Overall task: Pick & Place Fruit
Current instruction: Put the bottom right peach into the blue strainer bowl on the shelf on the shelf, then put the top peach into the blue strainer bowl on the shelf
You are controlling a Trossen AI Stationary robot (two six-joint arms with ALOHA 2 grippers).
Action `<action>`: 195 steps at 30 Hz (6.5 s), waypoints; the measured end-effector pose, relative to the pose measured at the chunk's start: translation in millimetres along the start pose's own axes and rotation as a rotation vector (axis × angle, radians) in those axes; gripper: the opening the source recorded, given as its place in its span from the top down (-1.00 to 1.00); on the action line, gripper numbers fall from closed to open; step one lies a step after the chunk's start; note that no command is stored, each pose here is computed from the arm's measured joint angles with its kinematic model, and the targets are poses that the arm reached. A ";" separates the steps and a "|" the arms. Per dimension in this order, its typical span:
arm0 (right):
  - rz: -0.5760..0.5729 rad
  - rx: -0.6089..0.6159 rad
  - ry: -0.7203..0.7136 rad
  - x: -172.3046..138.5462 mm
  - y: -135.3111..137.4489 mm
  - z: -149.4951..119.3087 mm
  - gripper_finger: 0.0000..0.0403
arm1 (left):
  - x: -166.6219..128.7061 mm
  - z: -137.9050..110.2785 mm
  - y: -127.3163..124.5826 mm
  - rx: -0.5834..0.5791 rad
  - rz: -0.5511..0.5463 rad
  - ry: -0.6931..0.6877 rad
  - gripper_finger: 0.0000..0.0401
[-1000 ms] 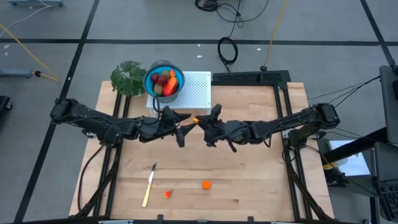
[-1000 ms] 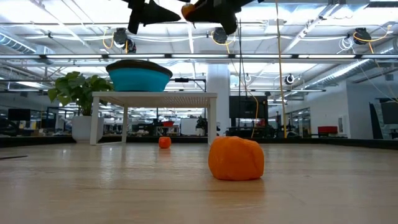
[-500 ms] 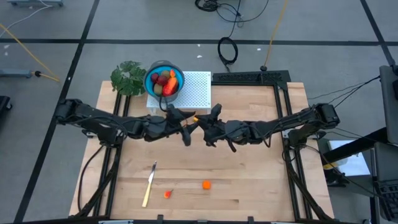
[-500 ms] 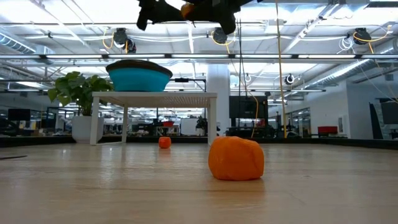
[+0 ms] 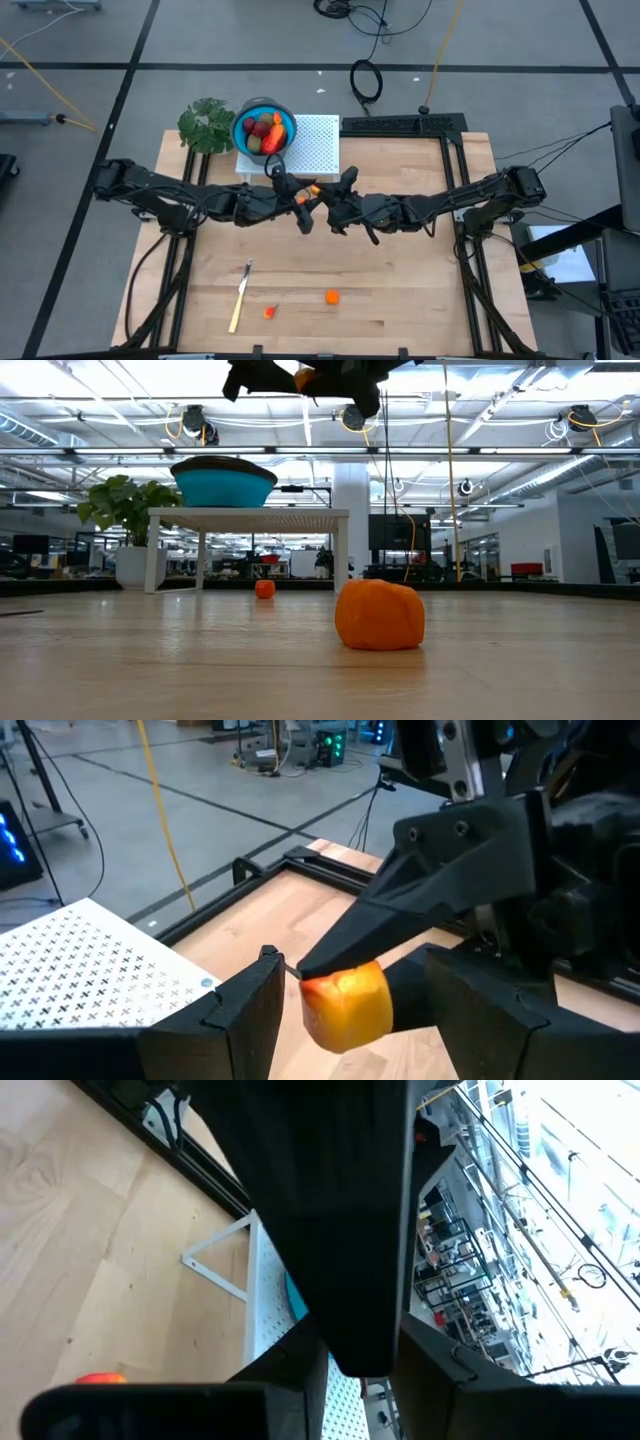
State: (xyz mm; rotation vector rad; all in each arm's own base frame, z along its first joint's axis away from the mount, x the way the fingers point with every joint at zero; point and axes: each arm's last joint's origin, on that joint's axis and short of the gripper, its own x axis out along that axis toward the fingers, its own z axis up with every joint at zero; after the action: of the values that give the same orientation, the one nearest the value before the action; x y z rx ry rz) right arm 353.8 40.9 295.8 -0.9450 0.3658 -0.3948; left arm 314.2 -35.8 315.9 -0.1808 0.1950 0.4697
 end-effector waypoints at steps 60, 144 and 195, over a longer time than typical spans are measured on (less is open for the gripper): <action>0.157 0.538 0.350 -20.8 39.0 -22.3 0.12 | -12.1 29.5 59.5 0.220 0.290 -0.004 0.49; 0.260 0.621 0.390 -23.5 44.0 -26.0 0.23 | -44.2 39.2 149.7 -0.212 0.435 0.160 0.00; 0.382 0.732 0.426 -32.9 53.3 -22.8 0.23 | -27.0 -64.8 -13.9 -0.011 0.032 0.512 0.95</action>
State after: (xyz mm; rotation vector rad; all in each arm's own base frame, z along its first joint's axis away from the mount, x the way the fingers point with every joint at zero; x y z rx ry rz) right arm 323.4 68.5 243.3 -0.0602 0.7142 -0.3369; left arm 287.7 -73.6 261.2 -0.3078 0.6970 0.4501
